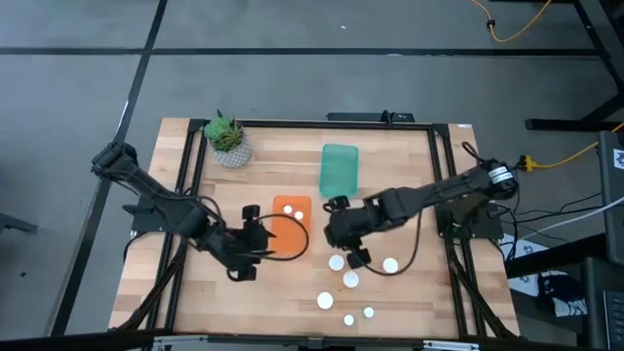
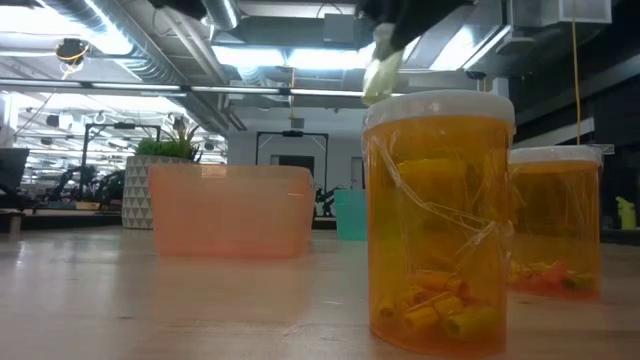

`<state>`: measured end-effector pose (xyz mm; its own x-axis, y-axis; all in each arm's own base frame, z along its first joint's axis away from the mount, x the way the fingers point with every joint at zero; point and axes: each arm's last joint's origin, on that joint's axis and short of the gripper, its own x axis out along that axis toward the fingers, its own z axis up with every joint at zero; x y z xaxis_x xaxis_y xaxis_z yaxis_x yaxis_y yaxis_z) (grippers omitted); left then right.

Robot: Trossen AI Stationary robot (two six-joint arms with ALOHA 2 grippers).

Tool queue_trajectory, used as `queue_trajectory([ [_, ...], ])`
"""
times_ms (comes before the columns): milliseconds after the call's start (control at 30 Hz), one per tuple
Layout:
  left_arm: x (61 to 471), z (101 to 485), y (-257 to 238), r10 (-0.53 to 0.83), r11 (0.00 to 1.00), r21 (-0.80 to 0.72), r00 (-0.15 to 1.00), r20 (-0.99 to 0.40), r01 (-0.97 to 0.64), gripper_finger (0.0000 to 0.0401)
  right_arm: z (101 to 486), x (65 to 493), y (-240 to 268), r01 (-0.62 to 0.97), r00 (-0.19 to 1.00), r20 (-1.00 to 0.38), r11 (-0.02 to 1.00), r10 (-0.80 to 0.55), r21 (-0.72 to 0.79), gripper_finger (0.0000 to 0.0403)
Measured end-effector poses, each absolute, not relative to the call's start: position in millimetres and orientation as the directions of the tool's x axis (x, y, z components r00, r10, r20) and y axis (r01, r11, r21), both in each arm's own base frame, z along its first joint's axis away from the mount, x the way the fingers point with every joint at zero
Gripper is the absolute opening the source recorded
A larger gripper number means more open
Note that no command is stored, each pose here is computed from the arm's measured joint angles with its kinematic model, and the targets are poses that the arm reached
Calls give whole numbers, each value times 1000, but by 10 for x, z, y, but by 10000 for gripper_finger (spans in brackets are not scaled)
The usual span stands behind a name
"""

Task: Pick and place medicine bottles into bin by pill shape (circle, oval)
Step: Put the small yellow pill bottle into the orange bin

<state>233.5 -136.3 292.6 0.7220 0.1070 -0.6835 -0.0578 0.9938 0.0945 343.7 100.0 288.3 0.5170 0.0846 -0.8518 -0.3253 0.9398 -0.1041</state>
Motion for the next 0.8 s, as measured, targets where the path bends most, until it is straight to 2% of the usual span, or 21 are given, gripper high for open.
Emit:
queue_trajectory([
  [300, 2132, 3056, -1245, 237, 970, 113, 733, -638, -216, 171, 2667, 3776, 868, -423, 572, -804, 899, 164, -117, 115],
  [500, 2132, 3065, -1229, 252, 966, 116, 735, -629, -232, 171, 2436, 4011, 858, -460, 614, -771, 871, 170, -174, 115],
  [800, 2133, 3069, -1222, 276, 959, 131, 738, -615, -250, 171, 2160, 4219, 712, -419, 611, -779, 892, 141, -167, 115],
])
